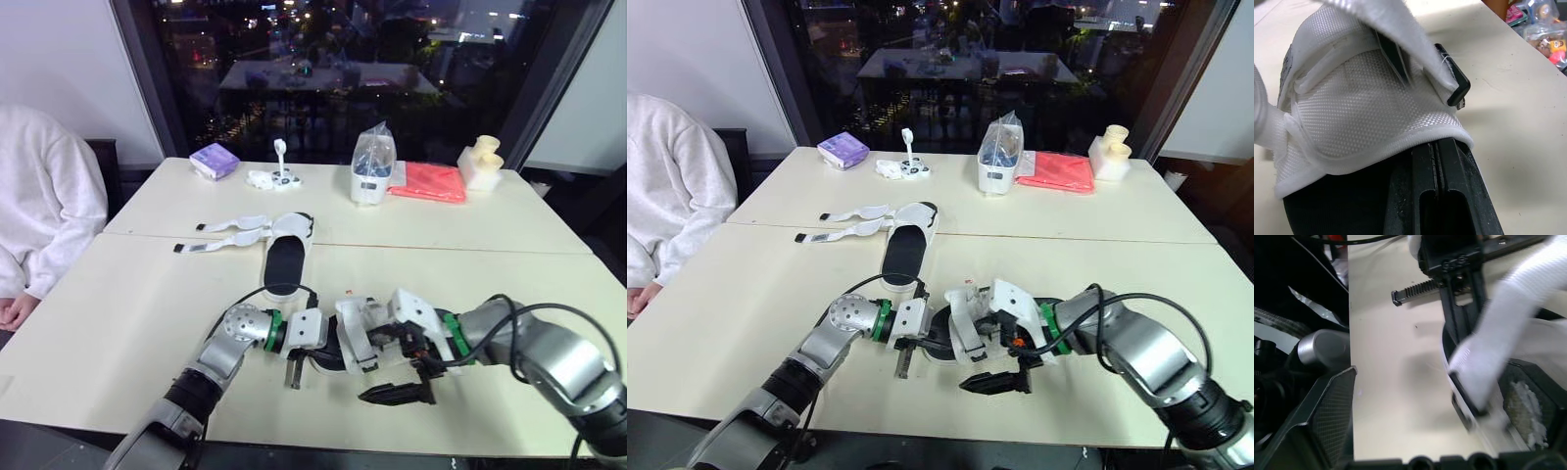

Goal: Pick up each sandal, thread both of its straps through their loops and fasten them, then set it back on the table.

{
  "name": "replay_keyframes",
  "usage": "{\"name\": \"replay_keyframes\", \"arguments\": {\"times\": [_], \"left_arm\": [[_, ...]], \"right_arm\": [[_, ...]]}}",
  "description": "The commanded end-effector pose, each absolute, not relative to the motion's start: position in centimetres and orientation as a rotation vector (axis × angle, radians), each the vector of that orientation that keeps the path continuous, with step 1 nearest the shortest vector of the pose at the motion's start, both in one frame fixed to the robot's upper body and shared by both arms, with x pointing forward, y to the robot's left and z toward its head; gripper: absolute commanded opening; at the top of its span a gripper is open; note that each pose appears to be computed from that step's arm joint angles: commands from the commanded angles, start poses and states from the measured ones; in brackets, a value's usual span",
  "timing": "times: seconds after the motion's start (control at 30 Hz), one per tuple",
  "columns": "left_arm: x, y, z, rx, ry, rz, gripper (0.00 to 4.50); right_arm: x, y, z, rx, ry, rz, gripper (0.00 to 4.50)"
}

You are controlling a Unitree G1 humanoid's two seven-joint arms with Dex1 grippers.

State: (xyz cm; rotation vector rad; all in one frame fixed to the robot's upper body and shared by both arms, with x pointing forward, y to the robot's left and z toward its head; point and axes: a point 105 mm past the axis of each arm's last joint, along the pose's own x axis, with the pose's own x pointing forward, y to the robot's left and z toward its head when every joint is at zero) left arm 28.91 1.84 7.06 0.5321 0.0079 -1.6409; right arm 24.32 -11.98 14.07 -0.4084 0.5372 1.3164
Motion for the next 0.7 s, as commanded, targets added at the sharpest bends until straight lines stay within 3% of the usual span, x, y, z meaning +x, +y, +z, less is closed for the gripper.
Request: {"name": "replay_keyframes", "arguments": {"times": [0.03, 0.4, 0.7], "left_arm": [[27.1, 2.2, 3.0, 0.553, 0.190, -1.711, 0.00], [27.4, 2.1, 3.1, 0.553, 0.187, -1.712, 0.00], [27.5, 2.0, 3.2, 0.558, 0.181, -1.720, 0.00]], "right_arm": [[23.4, -12.8, 16.6, -0.407, 0.496, 1.299, 4.47], [20.5, -13.4, 14.0, -0.260, 0.602, 1.246, 4.47], [22.2, -13.6, 12.1, -0.237, 0.580, 1.125, 4.47]]}}
